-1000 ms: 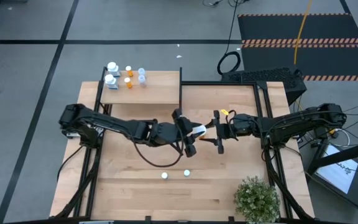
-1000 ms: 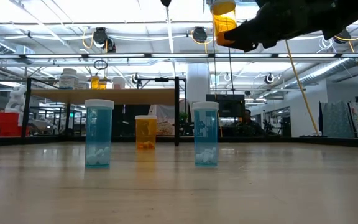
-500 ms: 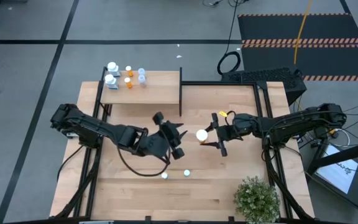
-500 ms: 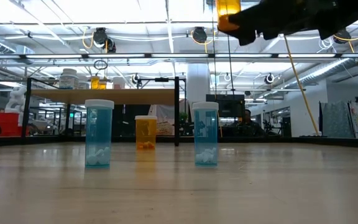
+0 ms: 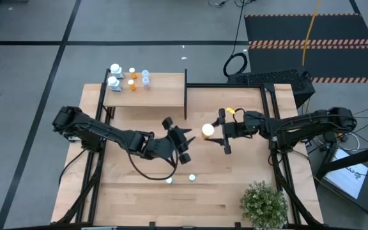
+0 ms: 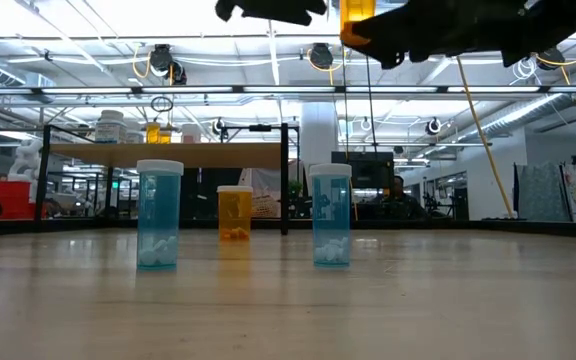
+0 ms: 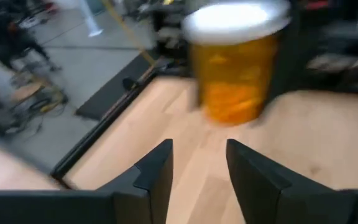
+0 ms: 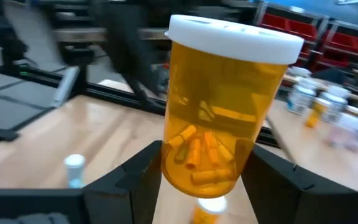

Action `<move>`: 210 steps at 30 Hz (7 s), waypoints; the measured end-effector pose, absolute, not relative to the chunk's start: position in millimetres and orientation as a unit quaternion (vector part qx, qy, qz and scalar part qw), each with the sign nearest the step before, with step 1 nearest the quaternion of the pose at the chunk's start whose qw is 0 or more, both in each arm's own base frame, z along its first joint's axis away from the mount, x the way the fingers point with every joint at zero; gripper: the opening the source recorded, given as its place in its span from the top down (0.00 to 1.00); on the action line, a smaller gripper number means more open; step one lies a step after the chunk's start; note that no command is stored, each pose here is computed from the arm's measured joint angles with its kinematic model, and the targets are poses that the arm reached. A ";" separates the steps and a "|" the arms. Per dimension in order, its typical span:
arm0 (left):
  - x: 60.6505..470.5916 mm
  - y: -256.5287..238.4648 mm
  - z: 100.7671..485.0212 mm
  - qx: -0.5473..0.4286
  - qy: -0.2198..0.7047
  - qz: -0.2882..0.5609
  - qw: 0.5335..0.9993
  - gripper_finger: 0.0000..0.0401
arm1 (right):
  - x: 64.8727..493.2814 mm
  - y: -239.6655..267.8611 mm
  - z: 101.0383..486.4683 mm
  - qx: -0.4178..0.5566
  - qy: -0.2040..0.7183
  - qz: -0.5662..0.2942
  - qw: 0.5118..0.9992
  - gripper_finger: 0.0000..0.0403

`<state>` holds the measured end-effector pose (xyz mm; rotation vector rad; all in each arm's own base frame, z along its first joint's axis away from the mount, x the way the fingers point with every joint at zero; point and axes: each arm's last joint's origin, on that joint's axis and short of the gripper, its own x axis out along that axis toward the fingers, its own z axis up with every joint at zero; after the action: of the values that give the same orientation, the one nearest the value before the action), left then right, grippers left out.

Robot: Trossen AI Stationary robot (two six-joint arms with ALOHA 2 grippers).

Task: Pick and place medicine bottles onto shelf by color
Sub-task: Put the bottom large orange pill bottle on the shelf

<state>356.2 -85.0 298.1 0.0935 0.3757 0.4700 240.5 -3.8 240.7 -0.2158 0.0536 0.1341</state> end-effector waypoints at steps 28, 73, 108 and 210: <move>368.9 -27.6 259.1 0.040 0.003 0.216 0.976 0.30 | 258.2 -39.5 228.6 -0.128 -0.012 -0.007 0.992 0.51; 378.5 -11.4 241.4 0.067 0.028 0.213 0.974 0.47 | 268.5 -44.8 211.4 -0.096 0.004 0.000 0.995 0.51; 364.6 -8.5 259.2 0.107 0.057 0.248 0.961 0.50 | 237.1 -49.6 240.6 -0.037 0.071 -0.055 0.995 0.26; 365.3 -2.4 255.1 0.087 0.069 0.244 0.963 0.47 | 283.1 -56.9 298.3 -0.049 0.105 -0.007 0.993 0.44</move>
<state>365.3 -2.4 255.1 0.1759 0.1400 0.4933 283.1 -56.9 298.3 -0.0974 0.2110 -0.0149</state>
